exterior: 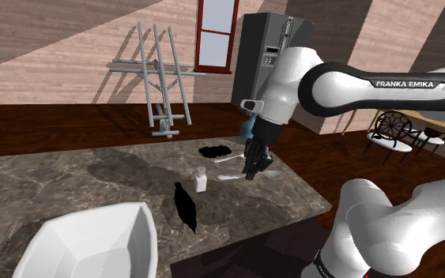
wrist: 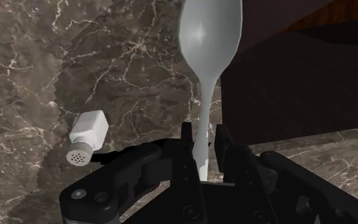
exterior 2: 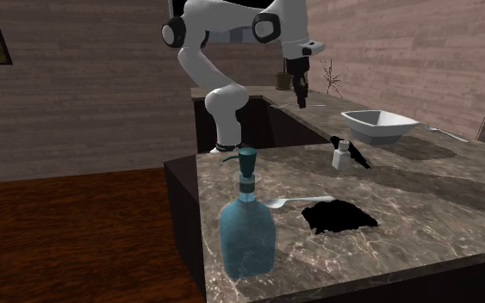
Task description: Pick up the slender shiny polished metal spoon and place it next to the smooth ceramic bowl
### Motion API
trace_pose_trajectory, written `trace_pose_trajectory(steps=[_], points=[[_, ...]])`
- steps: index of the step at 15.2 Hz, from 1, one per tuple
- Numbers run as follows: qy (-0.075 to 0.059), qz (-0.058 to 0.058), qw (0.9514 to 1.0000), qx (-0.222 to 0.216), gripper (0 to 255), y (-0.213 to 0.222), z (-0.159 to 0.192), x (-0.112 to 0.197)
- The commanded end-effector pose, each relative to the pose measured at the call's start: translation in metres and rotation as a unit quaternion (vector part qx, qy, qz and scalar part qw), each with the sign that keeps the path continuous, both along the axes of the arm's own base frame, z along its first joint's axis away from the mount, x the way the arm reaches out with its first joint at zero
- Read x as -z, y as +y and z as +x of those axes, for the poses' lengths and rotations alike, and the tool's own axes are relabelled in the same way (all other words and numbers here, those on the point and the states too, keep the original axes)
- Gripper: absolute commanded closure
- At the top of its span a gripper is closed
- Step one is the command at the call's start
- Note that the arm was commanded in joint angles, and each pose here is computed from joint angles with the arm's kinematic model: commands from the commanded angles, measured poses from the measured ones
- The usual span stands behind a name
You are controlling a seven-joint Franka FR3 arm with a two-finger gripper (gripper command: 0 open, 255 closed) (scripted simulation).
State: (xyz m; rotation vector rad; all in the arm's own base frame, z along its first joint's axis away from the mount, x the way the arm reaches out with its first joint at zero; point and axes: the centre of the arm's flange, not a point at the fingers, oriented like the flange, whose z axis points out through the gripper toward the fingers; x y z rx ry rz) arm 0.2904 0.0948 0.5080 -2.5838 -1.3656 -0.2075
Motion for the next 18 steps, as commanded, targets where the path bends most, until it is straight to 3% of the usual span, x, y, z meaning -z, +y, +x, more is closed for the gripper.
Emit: trace_pose_trajectory(steps=[1, 18], points=[[0.000, 0.000, 1.0000, 0.001, 255, 0.026, -0.002, 0.001], [0.000, 0.000, 1.0000, 0.001, 255, 0.251, -0.009, 0.001]])
